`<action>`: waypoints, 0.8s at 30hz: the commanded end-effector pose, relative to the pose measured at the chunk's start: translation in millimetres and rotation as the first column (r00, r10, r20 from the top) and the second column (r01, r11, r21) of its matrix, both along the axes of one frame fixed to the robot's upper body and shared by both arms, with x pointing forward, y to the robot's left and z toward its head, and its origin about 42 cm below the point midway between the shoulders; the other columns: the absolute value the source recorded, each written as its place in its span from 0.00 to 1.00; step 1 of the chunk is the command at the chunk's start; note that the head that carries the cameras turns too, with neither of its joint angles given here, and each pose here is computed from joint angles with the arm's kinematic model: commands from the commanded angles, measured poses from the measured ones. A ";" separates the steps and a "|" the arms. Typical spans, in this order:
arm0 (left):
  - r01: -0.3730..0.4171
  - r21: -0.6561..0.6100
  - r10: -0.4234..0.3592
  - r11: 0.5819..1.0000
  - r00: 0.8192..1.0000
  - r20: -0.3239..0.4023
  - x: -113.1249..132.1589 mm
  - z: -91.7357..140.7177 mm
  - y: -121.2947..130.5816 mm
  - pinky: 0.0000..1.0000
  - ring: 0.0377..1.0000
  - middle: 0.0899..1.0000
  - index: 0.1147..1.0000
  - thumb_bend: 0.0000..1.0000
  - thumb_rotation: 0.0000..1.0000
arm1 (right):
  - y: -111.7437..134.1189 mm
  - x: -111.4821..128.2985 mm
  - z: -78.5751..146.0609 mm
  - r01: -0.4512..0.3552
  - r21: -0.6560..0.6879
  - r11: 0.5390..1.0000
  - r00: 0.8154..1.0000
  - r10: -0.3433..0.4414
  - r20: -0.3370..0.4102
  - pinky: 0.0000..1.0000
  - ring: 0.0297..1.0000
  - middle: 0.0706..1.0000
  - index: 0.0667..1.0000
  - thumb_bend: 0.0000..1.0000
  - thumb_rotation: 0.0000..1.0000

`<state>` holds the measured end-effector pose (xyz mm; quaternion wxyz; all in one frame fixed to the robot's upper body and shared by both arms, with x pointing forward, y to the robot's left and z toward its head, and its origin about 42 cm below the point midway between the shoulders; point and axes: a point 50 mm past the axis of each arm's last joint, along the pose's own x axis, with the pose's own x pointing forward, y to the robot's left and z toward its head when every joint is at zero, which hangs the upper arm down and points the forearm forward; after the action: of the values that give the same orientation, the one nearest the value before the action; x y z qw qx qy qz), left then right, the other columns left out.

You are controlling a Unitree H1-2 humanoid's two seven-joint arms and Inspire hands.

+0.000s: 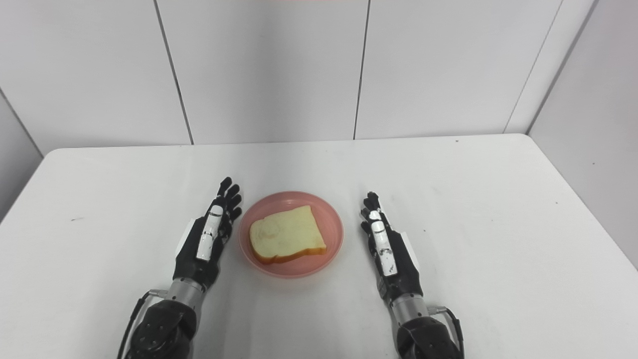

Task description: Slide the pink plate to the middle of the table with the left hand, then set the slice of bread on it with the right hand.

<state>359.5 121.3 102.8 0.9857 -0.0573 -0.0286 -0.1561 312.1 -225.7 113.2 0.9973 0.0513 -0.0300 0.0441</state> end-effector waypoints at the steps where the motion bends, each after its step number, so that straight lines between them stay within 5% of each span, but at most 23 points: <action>1: -0.012 0.077 0.022 0.997 0.990 -0.138 -25.5 -46.6 6.5 1.00 1.00 1.00 1.00 0.44 1.00 | 1.1 -11.0 -27.8 0.007 0.022 1.000 0.997 -0.005 -0.080 1.00 1.00 1.00 1.00 0.29 1.00; 5: -0.003 0.015 0.005 1.000 0.989 -0.151 -22.9 -49.6 8.8 1.00 1.00 1.00 1.00 0.47 1.00 | -0.9 -7.8 -30.4 -0.011 0.027 1.000 0.997 0.013 -0.075 1.00 1.00 1.00 1.00 0.28 1.00; 6: 0.033 0.237 -0.004 0.971 0.993 -0.122 -21.4 -48.6 10.3 0.97 1.00 1.00 1.00 0.43 1.00 | -1.3 -7.4 -30.8 -0.012 0.033 0.999 0.997 0.015 -0.078 1.00 1.00 1.00 1.00 0.28 1.00; 7: 0.005 0.242 0.019 0.970 0.995 -0.097 -21.6 -47.9 10.5 0.96 1.00 1.00 1.00 0.39 1.00 | -1.4 -7.4 -30.9 -0.008 0.039 0.999 0.997 0.011 -0.079 1.00 1.00 1.00 1.00 0.29 1.00; 11: -0.020 0.036 0.025 0.999 0.990 -0.141 -23.5 -50.5 10.1 1.00 1.00 1.00 1.00 0.44 1.00 | -1.7 -7.8 -29.6 -0.003 0.059 0.998 0.997 0.008 -0.074 1.00 1.00 1.00 1.00 0.28 1.00; 24: -0.043 0.007 0.044 0.999 0.984 -0.171 -22.9 -48.4 7.6 1.00 1.00 1.00 1.00 0.49 1.00 | -9.4 -7.2 -33.0 -0.006 0.052 0.999 0.998 0.010 -0.064 1.00 1.00 1.00 1.00 0.32 1.00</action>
<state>366.7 121.5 101.7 0.9870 -0.0611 -0.0197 -0.1475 321.6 -228.2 113.9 0.9952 0.0700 -0.0398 0.0548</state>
